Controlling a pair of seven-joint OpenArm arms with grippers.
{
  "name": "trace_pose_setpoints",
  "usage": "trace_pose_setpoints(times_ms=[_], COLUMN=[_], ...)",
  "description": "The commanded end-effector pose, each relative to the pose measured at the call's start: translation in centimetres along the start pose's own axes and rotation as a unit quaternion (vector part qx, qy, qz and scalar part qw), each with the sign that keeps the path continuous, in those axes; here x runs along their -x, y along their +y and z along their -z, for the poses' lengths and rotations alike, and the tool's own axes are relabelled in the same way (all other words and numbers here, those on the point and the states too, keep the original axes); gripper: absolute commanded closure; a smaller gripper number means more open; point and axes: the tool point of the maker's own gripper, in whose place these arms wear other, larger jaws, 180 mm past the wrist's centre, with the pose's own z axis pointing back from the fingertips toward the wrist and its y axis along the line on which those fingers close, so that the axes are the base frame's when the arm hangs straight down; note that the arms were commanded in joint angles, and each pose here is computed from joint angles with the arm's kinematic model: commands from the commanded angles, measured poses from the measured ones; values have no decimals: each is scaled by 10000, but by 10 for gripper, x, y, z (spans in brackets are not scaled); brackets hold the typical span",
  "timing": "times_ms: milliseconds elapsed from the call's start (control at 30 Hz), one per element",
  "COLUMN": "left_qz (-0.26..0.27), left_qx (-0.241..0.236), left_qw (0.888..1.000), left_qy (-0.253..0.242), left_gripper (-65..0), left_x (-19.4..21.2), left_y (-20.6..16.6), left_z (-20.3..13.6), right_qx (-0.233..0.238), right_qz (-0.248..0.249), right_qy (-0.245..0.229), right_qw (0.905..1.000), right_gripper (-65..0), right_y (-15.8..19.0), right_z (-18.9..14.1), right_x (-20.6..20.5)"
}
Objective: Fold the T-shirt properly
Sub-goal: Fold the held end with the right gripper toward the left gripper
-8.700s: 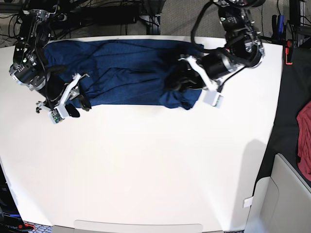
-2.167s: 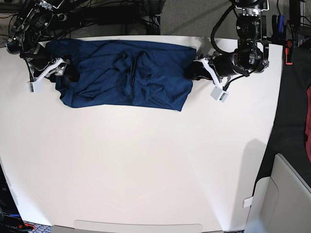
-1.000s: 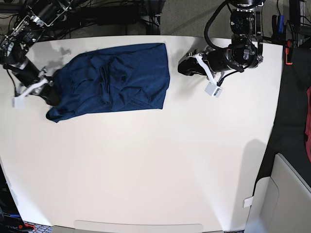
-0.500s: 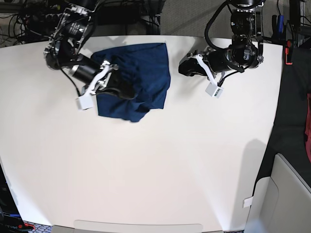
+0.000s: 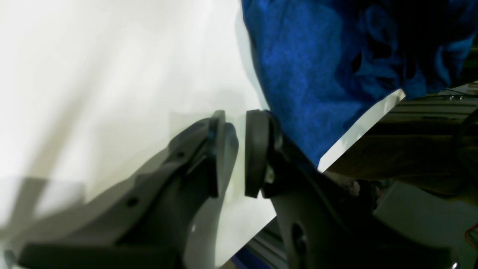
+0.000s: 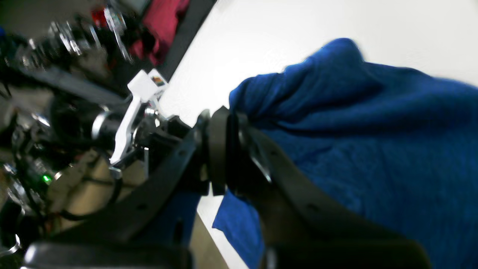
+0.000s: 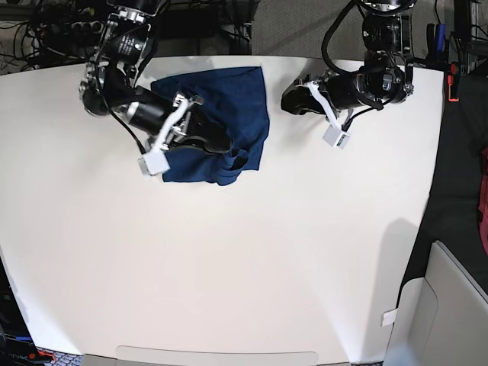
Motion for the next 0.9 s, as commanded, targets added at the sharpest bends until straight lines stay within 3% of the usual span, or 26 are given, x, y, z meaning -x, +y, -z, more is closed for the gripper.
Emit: trace_pose_setpoints(times_ms=[0, 133, 233, 367, 800, 867], left_qz=[88, 102, 99, 100, 60, 85], left_qx=[74, 50, 45, 34, 62, 39], left_qw=[9998, 9998, 9998, 9998, 9998, 9997], left_qy=[-179, -173, -178, -180, -204, -238], left_gripper=[-79, -79, -79, -79, -80, -80], left_x=[-11, -11, -11, -11, -14, -22], left_y=[-4, -2, -2, -1, -1, 3], left_z=[-3, -4, -5, -5, -2, -1], right_qx=[-268, -605, -931, -972, -681, -701], right_qz=[-268, -695, -1100, -1374, -1187, -1121], right_qy=[-205, 394, 1021, 1571, 2103, 2140], right_qw=[9991, 9950, 9843, 9731, 9680, 9678], right_gripper=[-3, -3, -3, -3, -7, -52], right_y=[16, 32, 50, 53, 20, 19], right_z=[8, 45, 76, 95, 74, 69], right_x=[-20, -18, -6, 10, 46, 52])
